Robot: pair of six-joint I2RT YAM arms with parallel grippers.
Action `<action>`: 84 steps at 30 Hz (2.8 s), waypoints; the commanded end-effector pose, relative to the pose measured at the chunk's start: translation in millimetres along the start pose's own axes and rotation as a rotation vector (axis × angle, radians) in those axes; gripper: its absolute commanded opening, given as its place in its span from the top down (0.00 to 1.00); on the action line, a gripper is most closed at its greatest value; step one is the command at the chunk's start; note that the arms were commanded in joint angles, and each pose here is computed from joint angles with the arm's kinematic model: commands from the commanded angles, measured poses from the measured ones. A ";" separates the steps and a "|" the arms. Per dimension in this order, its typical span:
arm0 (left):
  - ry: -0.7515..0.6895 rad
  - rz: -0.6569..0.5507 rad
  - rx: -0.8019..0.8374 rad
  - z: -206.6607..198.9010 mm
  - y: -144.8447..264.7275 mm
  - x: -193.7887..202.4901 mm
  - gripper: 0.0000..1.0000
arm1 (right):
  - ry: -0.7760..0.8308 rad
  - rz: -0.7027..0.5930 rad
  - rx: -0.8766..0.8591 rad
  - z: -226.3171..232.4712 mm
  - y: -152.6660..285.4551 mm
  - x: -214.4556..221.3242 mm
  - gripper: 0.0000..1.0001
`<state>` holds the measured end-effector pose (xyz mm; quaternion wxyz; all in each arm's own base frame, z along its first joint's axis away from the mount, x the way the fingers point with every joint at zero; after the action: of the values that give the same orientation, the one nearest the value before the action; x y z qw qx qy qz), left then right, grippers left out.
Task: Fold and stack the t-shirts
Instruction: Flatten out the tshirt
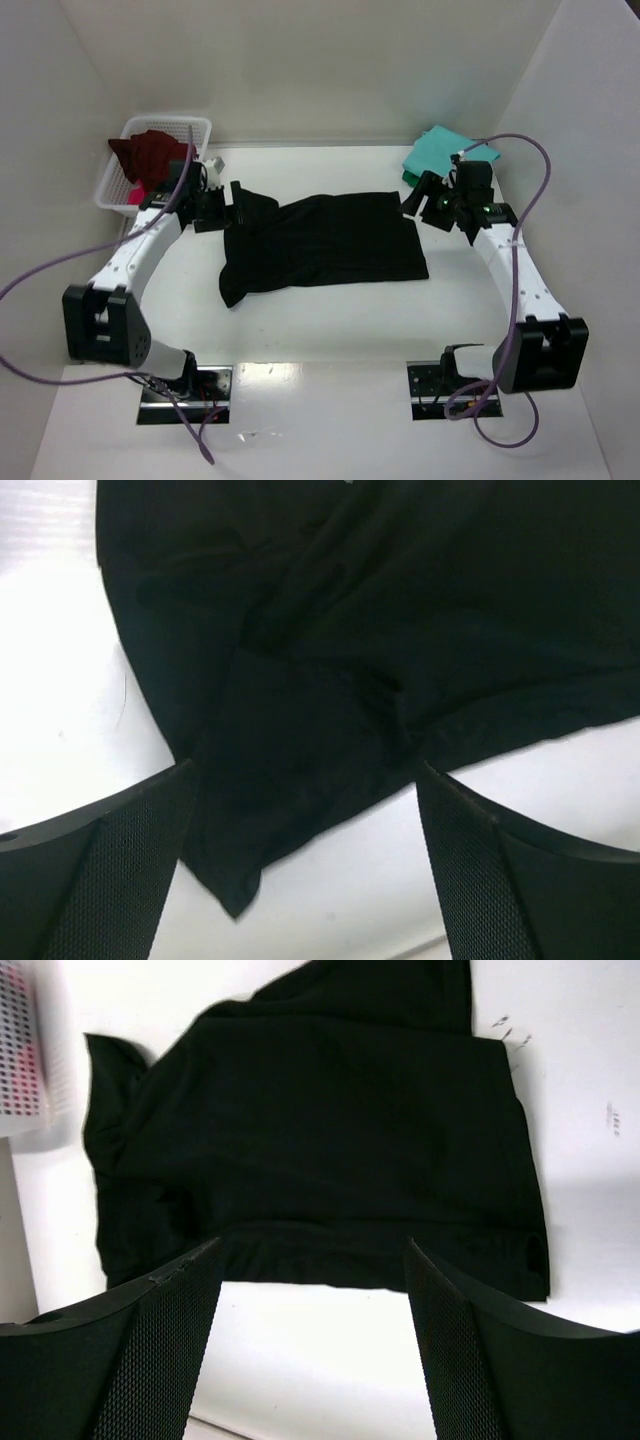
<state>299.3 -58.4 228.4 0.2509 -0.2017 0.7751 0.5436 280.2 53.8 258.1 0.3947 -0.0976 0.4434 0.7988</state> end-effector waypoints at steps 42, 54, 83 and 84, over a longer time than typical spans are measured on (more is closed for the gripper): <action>-0.002 0.094 0.118 -1.8 -12.5 15.0 0.98 | -0.088 0.097 0.357 -58.5 -21.3 44.3 0.19; 0.052 0.205 0.220 -37.5 47.7 65.4 0.84 | -0.074 0.119 0.304 -53.1 -26.8 37.1 0.19; 0.178 0.078 -0.267 45.7 -71.1 -17.2 0.07 | 0.027 0.089 0.119 -7.1 -132.1 -60.9 0.18; 0.171 0.087 -0.268 47.5 -75.9 -18.2 0.07 | 0.037 0.103 0.113 -7.9 -139.0 -61.1 0.18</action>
<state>340.7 -42.6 167.1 0.0988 -0.2302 0.7382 0.6264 394.1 53.9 197.1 0.3573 -0.0312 0.5155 0.7782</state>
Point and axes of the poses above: each gripper's point midway between its finger pads, its own y axis back along the fingers, its own z axis along the line the jaws close on, x = y × z, the point moved 9 cm from there along y, back along the fingers, and after that the axes turned 9 degrees about -y, right-handed, at the moved point
